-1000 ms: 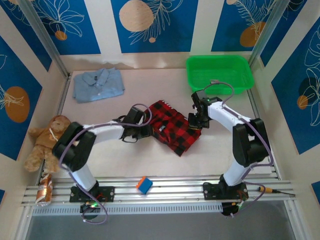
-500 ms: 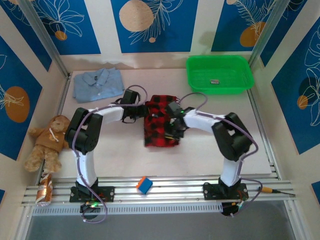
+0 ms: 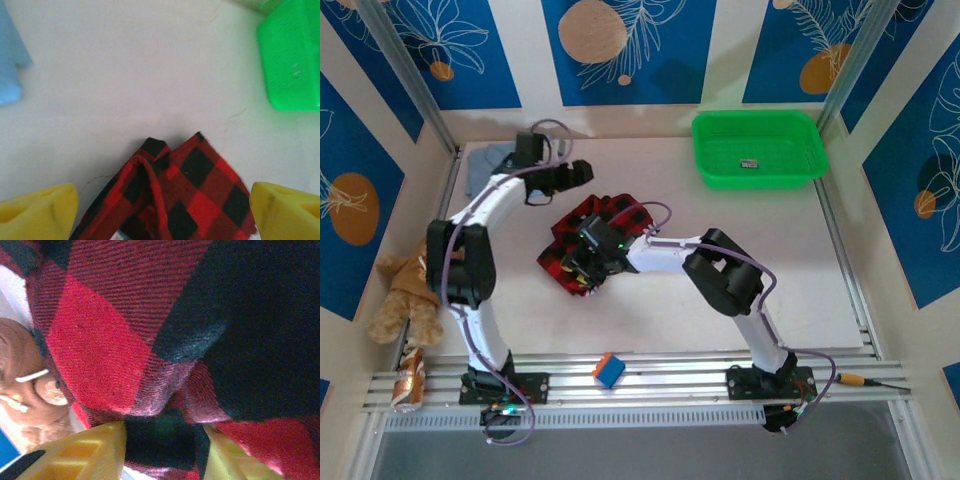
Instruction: Fold and stack the long sleeve shirts
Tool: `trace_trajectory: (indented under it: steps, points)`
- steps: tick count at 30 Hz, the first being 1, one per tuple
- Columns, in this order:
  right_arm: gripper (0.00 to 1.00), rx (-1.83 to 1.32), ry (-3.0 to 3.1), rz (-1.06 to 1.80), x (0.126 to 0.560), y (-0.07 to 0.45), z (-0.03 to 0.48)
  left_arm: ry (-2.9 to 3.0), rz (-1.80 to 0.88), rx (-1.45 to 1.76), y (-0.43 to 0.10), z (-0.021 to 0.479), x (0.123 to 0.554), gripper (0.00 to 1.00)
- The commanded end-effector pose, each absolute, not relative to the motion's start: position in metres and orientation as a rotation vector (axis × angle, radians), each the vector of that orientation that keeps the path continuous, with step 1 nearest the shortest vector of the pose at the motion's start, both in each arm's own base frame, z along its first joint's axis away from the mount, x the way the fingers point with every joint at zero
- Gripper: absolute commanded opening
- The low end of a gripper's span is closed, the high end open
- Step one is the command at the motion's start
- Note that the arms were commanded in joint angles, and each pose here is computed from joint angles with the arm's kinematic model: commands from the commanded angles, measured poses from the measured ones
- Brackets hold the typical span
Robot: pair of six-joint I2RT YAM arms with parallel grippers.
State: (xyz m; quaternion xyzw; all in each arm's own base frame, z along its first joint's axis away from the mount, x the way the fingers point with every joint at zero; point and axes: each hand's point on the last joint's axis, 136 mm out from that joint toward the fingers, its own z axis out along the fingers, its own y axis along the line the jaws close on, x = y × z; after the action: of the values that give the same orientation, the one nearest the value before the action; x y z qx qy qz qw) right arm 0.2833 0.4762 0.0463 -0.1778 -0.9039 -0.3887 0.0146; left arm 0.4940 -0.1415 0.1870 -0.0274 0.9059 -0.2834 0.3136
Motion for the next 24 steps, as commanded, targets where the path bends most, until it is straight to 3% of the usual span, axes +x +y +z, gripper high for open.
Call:
trace_trajectory:
  steps: [1, 6, 14, 19, 24]
  points:
    - [0.49, -0.51, -2.725, -1.266, 0.27, 0.472, 0.072, 2.406, -0.679, -0.092, -0.106, 0.236, 0.454, 0.92]
    - [0.61, -0.271, -2.91, -1.178, 0.252, 0.414, 0.126, 2.452, -0.693, -0.198, -0.095, 0.225, 0.374, 1.0]
    - [0.7, 0.383, -3.267, -0.864, 0.266, 0.327, 0.179, 2.553, -0.918, -0.531, -0.104, 0.126, 0.263, 0.99]
    - [0.72, 0.542, -3.278, -0.838, 0.255, 0.312, 0.177, 2.559, -0.945, -0.691, -0.106, 0.089, 0.247, 0.95]
    - [0.73, 0.555, -3.269, -0.811, 0.244, 0.297, 0.158, 2.554, -0.941, -0.768, -0.111, 0.07, 0.264, 0.92]
